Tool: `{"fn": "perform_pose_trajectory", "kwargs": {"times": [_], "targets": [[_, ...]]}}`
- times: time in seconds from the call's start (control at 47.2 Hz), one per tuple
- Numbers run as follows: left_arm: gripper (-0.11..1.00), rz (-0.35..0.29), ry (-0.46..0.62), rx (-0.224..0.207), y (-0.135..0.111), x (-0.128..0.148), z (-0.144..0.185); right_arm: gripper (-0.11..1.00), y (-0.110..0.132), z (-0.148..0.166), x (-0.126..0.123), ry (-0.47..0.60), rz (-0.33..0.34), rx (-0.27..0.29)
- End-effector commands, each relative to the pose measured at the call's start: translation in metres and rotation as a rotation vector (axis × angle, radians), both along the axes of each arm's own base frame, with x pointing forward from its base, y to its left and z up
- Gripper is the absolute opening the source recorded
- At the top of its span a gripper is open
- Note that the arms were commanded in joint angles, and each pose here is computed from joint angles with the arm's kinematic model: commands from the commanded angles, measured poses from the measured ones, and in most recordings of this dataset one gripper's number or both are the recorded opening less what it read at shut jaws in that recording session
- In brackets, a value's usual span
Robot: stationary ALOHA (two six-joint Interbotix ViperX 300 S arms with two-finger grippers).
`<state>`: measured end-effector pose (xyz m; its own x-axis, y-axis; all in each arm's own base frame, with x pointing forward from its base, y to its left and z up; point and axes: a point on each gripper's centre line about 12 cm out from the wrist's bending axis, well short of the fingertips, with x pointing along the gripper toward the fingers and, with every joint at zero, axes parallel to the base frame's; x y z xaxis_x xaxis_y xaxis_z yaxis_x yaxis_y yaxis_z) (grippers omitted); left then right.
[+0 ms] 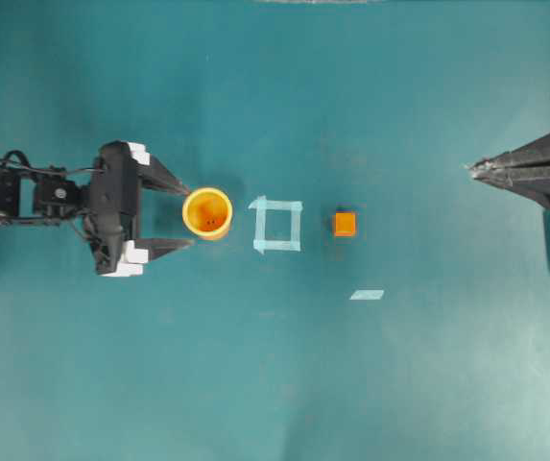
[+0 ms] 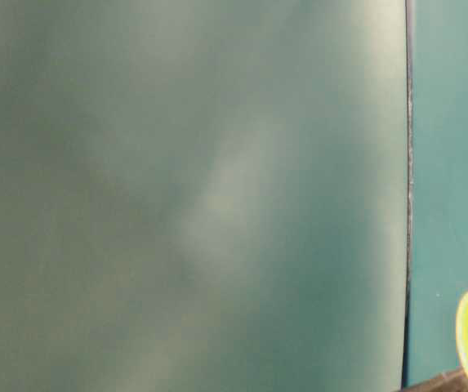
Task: Move the cup forward with left arm.
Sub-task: 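Advance the open left gripper around the orange cup's side, then close the left gripper on the orange cup, then slide the held orange cup toward the near table edge with the left gripper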
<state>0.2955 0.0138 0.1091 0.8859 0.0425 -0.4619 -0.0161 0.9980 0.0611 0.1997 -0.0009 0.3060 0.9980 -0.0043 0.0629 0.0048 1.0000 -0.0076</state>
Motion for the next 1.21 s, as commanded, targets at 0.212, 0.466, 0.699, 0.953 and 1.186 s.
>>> {"fn": "perform_pose_trajectory", "kwargs": {"times": [0.212, 0.466, 0.699, 0.953, 1.186], "targets": [[0.82, -0.004, -0.049, 0.001, 0.0, 0.023, 0.001, 0.0, 0.0, 0.018, 0.001, -0.043, -0.001, -0.005], [0.82, -0.002, -0.06, 0.001, 0.001, 0.033, -0.002, 0.0, 0.0, 0.018, 0.001, -0.043, -0.001, -0.006], [0.77, -0.004, -0.055, 0.004, 0.0, 0.031, -0.003, 0.0, 0.0, 0.018, 0.001, -0.034, -0.001, -0.005], [0.65, -0.01, -0.063, 0.004, -0.002, 0.031, -0.001, 0.0, 0.0, 0.018, 0.001, -0.034, -0.001, -0.003], [0.65, -0.03, -0.07, 0.004, -0.008, 0.031, 0.001, 0.0, 0.0, 0.018, 0.002, -0.035, -0.001, -0.005]]}}
